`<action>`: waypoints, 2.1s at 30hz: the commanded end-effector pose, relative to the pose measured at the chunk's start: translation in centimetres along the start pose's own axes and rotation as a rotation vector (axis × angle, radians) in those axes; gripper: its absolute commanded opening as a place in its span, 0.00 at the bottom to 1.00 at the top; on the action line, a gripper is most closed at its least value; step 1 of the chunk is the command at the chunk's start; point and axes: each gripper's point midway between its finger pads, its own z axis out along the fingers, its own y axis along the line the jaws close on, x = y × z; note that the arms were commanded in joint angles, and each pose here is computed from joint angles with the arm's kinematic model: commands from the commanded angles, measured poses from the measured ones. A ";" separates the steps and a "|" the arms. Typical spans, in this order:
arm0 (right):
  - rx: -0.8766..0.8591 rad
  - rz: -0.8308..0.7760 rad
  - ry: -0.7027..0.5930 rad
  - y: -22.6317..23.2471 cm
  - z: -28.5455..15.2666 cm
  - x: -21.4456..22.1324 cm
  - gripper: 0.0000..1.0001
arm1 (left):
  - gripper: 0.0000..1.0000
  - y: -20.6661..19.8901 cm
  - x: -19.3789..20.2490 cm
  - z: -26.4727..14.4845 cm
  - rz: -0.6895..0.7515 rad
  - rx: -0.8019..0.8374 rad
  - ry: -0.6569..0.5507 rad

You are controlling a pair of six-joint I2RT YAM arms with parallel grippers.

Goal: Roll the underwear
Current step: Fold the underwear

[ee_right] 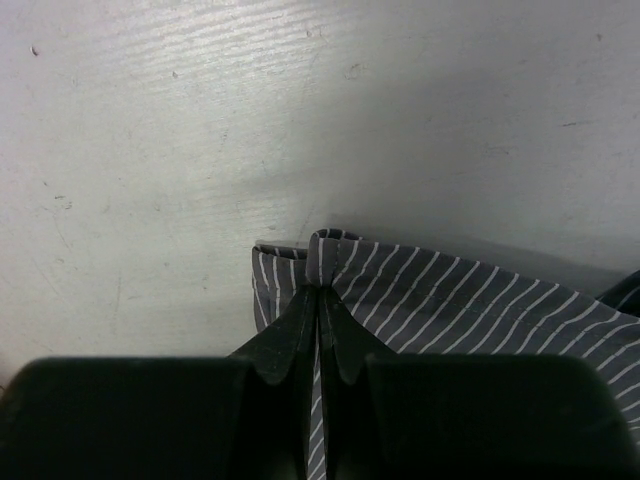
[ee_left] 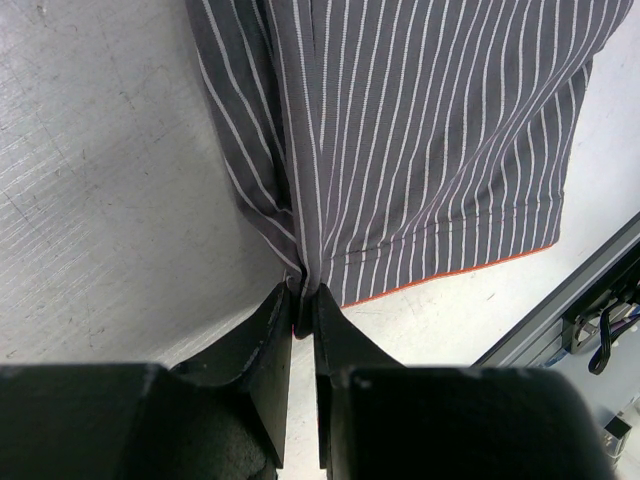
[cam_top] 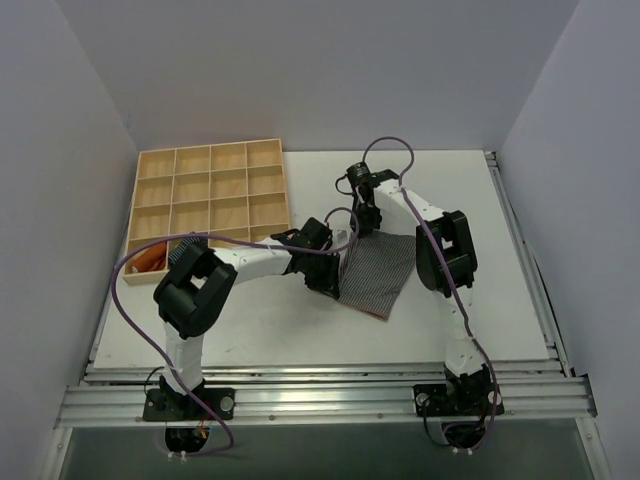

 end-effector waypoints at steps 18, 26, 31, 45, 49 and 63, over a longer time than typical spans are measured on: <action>-0.058 -0.008 -0.064 1.2 -3.3 -0.9 0.00 | 0.19 -0.3 0.7 0.4 -0.018 0.016 -0.011; -0.133 0.013 -0.028 2.6 -1.8 0.6 0.00 | 0.20 -0.2 0.7 0.3 -0.016 0.004 -0.012; -0.168 0.020 0.008 3.0 -0.6 1.9 0.00 | 0.19 -0.1 0.9 0.4 -0.017 0.000 -0.010; -0.121 -0.007 0.007 2.2 -0.2 2.0 0.29 | 0.19 0.1 1.0 0.4 -0.013 -0.007 -0.008; -0.021 -0.050 0.035 0.7 1.2 2.9 0.15 | 0.19 -0.1 1.1 0.2 -0.020 0.000 -0.015; -0.004 -0.058 -0.030 1.1 0.6 -1.2 0.00 | 0.11 -1.0 3.7 1.0 -0.095 0.054 0.011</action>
